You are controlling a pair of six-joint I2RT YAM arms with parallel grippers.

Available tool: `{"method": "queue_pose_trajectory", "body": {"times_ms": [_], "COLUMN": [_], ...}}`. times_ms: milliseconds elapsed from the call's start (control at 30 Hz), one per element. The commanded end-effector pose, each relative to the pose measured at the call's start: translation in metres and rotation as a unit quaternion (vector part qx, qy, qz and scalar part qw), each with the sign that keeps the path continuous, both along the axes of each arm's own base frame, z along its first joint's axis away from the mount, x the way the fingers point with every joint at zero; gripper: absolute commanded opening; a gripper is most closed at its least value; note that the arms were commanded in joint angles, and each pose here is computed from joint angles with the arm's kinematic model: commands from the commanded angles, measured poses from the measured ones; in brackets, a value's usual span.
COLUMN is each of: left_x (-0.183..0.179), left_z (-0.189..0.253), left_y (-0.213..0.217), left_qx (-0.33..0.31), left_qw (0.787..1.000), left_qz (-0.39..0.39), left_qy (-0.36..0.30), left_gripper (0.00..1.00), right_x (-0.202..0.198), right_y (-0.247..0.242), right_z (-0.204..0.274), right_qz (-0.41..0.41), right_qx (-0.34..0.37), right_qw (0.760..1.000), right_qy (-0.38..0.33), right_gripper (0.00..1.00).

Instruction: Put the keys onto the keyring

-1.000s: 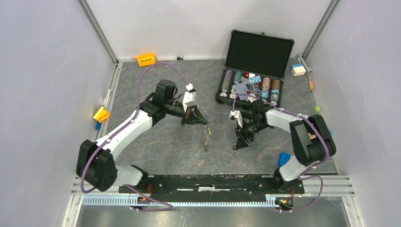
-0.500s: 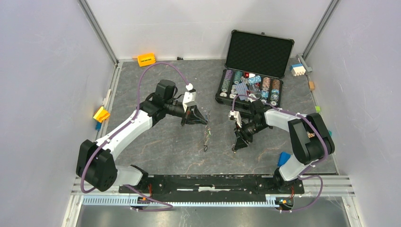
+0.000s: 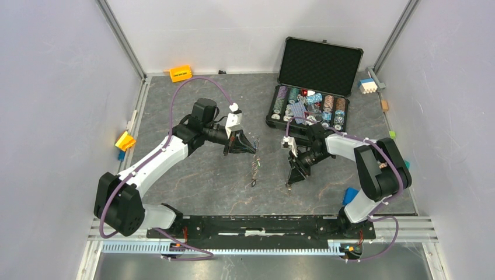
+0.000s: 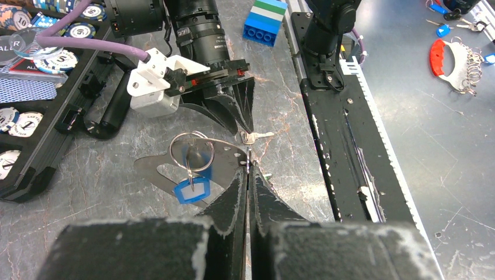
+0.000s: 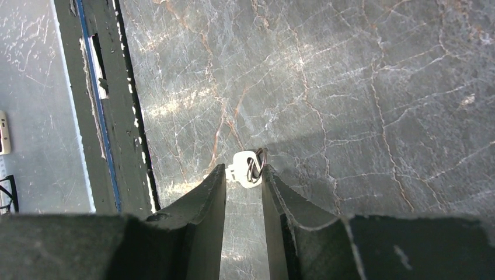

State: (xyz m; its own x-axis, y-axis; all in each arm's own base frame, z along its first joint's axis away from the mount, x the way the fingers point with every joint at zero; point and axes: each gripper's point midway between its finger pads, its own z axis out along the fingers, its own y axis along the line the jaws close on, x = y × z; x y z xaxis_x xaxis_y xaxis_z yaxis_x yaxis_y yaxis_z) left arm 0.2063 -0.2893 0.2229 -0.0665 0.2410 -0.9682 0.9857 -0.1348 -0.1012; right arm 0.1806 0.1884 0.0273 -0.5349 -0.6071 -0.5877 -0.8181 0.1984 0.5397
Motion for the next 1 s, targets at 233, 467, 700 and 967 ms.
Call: {"method": "queue_pose_trajectory", "body": {"times_ms": [233,467,700,967], "left_x": [-0.001,-0.003,-0.003,-0.003], "left_z": [0.022,0.023,0.022,0.021], "left_y": [-0.001,0.000,0.000,0.000], "left_qx": [-0.025,-0.027,-0.026,-0.026], "left_qw": [0.999,0.999,0.999,0.999], "left_qz": [-0.016,-0.018,-0.018,-0.018], "left_qy": [-0.039,-0.039,-0.038,-0.037], "left_gripper": [0.02,0.02,0.02,0.02], "right_x": [0.004,0.010,0.006,0.002], "right_y": [0.011,0.009,0.013,0.016], "right_z": [0.003,0.001,0.003,-0.003], "right_qz": [0.017,0.007,0.018,0.026], "right_qx": [0.008,-0.007,0.002,-0.004], "right_qw": [1.000,1.000,1.000,0.999], "right_qy": [-0.011,-0.028,-0.024,-0.018], "right_gripper": [0.32,0.31,0.30,0.30]}}
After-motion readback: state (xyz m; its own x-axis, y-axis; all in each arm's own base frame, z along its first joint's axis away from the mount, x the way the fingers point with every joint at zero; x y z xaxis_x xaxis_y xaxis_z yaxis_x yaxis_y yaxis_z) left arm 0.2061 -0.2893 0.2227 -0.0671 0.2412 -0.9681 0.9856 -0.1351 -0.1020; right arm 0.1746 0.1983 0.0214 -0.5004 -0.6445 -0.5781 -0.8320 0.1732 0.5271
